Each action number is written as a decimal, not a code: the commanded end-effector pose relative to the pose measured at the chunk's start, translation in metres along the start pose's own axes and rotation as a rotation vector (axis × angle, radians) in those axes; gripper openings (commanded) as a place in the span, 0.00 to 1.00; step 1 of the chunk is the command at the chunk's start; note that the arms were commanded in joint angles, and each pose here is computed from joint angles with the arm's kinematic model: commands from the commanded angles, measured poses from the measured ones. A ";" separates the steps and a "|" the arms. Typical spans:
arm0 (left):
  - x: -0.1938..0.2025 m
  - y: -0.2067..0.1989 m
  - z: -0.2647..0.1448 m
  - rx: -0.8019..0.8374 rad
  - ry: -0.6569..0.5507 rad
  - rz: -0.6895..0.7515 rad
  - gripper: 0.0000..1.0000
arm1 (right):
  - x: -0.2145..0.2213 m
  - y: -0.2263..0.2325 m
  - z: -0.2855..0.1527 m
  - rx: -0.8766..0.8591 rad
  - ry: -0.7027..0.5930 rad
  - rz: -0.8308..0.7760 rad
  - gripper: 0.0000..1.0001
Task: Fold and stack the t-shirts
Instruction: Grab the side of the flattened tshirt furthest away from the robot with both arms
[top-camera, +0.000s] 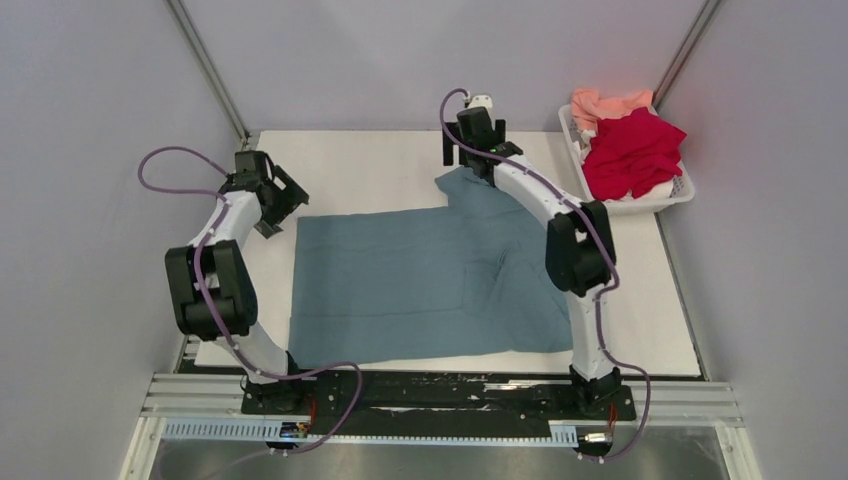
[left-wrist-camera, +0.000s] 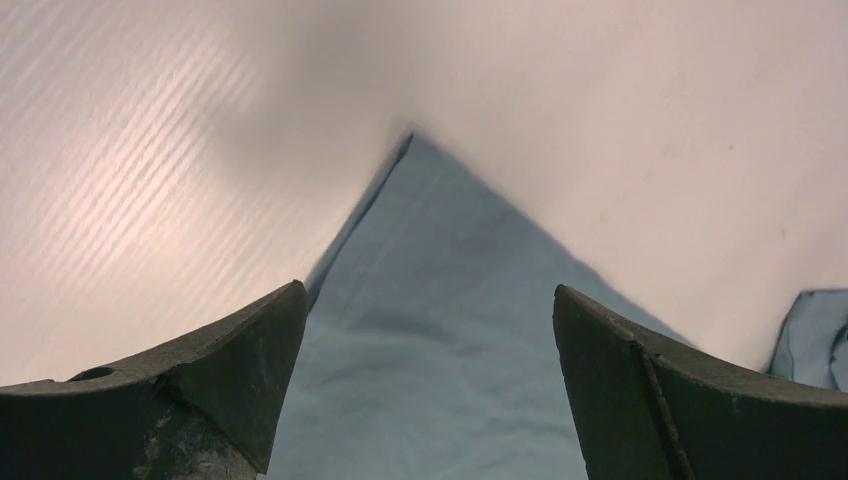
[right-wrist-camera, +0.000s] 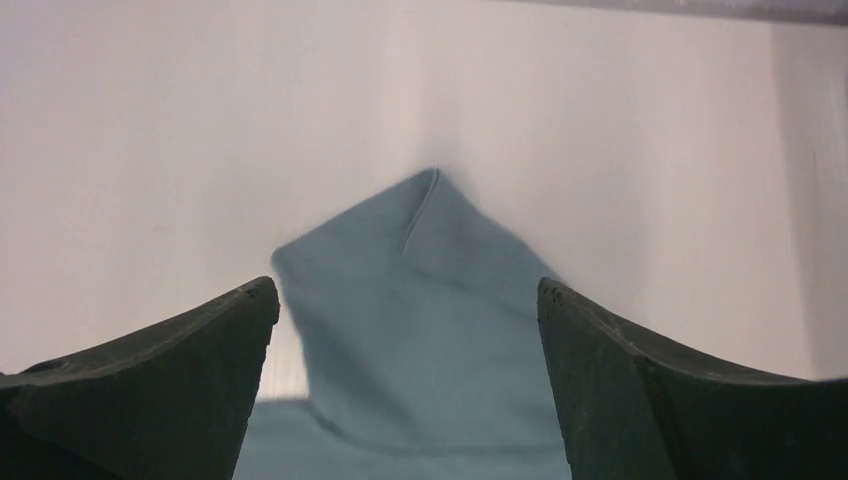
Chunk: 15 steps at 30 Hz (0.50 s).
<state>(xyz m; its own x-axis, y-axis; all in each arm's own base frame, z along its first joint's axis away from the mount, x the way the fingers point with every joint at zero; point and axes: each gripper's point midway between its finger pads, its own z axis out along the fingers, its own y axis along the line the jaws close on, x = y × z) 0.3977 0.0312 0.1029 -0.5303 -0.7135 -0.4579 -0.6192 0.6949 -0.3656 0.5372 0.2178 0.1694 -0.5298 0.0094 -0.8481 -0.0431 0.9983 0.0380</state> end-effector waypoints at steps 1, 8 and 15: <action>-0.029 -0.010 0.027 0.009 -0.014 0.069 1.00 | 0.001 -0.016 0.064 0.121 -0.017 -0.212 1.00; -0.049 -0.008 0.050 -0.051 -0.001 0.106 1.00 | 0.037 -0.022 0.119 0.078 0.053 -0.350 0.95; -0.051 -0.009 0.065 -0.063 0.029 0.130 1.00 | 0.057 -0.035 0.139 0.131 0.084 -0.395 0.91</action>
<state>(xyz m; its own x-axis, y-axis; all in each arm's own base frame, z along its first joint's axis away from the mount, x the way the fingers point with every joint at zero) 0.4610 0.0575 0.0723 -0.6135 -0.6448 -0.4559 -0.5902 0.7580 -0.2778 0.6188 0.2014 0.0502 -0.5669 -0.3297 -0.7549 -0.1539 0.9427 -0.2961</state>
